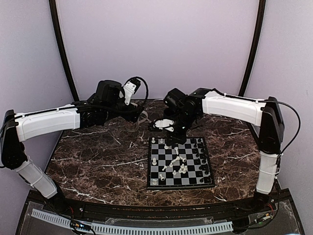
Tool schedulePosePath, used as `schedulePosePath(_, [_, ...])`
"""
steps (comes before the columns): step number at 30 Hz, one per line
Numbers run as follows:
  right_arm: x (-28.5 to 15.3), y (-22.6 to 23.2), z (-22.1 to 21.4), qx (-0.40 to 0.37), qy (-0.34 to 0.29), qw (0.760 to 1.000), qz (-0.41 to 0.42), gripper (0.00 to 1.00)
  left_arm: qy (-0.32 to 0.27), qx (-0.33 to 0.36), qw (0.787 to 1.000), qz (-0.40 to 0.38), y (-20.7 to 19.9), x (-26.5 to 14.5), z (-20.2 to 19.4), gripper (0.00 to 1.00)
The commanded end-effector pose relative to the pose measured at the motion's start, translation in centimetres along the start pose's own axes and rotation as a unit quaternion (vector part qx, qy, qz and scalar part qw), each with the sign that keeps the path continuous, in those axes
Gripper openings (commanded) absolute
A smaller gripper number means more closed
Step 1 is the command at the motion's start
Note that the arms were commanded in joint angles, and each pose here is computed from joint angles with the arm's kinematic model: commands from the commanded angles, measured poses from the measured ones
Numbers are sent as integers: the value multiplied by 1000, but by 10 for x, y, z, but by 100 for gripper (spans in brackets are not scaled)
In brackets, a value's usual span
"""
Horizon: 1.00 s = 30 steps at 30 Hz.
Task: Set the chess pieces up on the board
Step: Place the knight on b1.
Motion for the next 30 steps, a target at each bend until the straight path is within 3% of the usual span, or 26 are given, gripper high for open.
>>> schedulePosePath(1, [11,-11,17,12,2,1000,-10,1,-16,-21,999,46,22,-14,14,85])
schedulePosePath(15, [54,-40,45,37,18,999,-6,1,-32,-21,997,62,31,-23,20,85])
schedulePosePath(30, [88,-55,42,41,35,998,-18,1,-36,-11,997,66,33,-26,23,85])
Point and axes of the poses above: each gripper's point midway between its finger pads, its own x axis out along the fingers, its own y axis along the line the jaws close on, z = x × y, the point moved 1 cm from there along -x, back along the fingers, and after that the axes turned 6 degrees about x, right-handed, at the moved point
